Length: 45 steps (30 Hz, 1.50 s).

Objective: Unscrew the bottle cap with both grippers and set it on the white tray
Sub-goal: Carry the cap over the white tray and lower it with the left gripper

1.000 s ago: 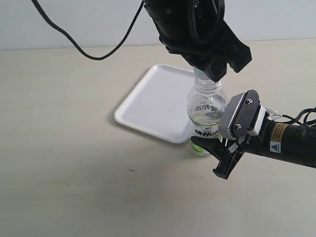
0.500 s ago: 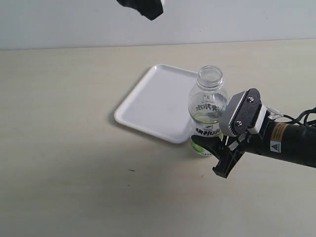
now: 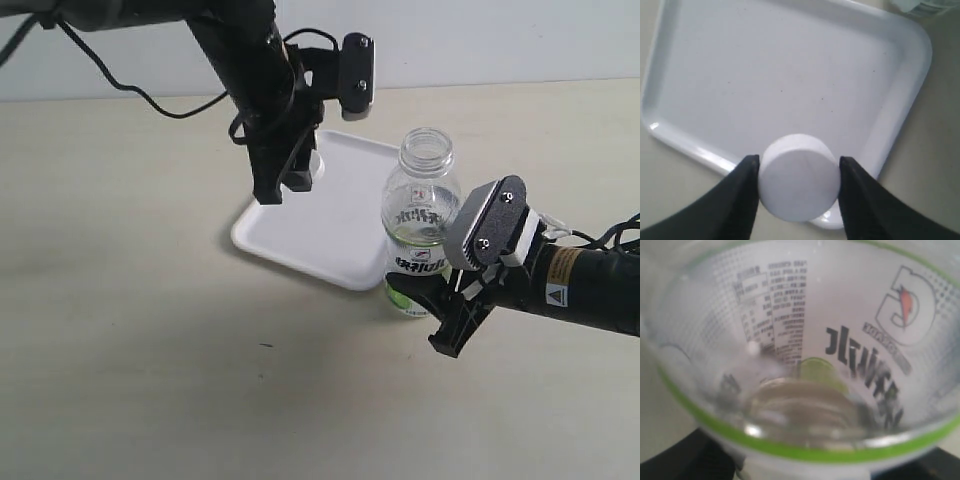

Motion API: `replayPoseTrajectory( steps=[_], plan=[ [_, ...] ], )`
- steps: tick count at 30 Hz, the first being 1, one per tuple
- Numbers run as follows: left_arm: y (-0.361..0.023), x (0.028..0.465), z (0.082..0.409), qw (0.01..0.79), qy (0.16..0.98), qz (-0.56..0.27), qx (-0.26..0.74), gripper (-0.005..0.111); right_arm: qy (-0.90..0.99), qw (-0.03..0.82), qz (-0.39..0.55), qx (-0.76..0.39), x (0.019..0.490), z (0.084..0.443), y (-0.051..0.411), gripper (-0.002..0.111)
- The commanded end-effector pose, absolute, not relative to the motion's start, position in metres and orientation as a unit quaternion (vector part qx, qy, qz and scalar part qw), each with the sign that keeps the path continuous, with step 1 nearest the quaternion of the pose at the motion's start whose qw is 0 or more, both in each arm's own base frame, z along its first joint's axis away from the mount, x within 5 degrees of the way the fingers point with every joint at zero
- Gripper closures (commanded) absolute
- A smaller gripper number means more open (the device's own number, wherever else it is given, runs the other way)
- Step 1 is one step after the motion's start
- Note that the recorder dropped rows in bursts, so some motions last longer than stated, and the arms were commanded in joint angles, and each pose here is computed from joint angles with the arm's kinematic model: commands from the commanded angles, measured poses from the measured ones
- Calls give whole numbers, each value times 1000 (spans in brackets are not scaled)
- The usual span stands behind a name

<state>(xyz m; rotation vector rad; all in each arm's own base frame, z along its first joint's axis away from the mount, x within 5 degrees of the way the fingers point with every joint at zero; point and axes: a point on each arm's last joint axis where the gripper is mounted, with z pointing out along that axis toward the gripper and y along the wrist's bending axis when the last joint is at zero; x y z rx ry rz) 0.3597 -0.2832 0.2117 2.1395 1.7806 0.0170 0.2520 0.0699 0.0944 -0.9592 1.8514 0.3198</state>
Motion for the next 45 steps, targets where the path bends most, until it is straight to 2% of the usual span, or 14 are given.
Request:
replayPoseTrajectory(
  steps=[1, 11, 25, 35, 40, 42, 45],
  plan=[
    [-288, 374, 201, 186, 638, -14, 748, 107, 773, 465, 127, -413, 248, 89, 69, 108],
    [-300, 397, 192, 214, 641, -77, 733, 107, 776, 460, 125, -413, 248, 88, 68, 108],
    [-303, 424, 145, 215, 656, -73, 720, 107, 779, 456, 125, -412, 248, 87, 68, 108],
    [-305, 428, 122, 211, 674, -74, 704, 107, 779, 456, 125, -412, 248, 87, 68, 108],
    [-305, 429, 121, 215, 683, -73, 694, 106, 779, 456, 125, -412, 248, 87, 68, 108],
    [-305, 429, 121, 214, 684, -74, 694, 98, 779, 456, 125, -412, 248, 87, 68, 108],
    [-305, 429, 121, 213, 691, -76, 687, 72, 779, 456, 125, -412, 248, 87, 68, 108]
  ],
)
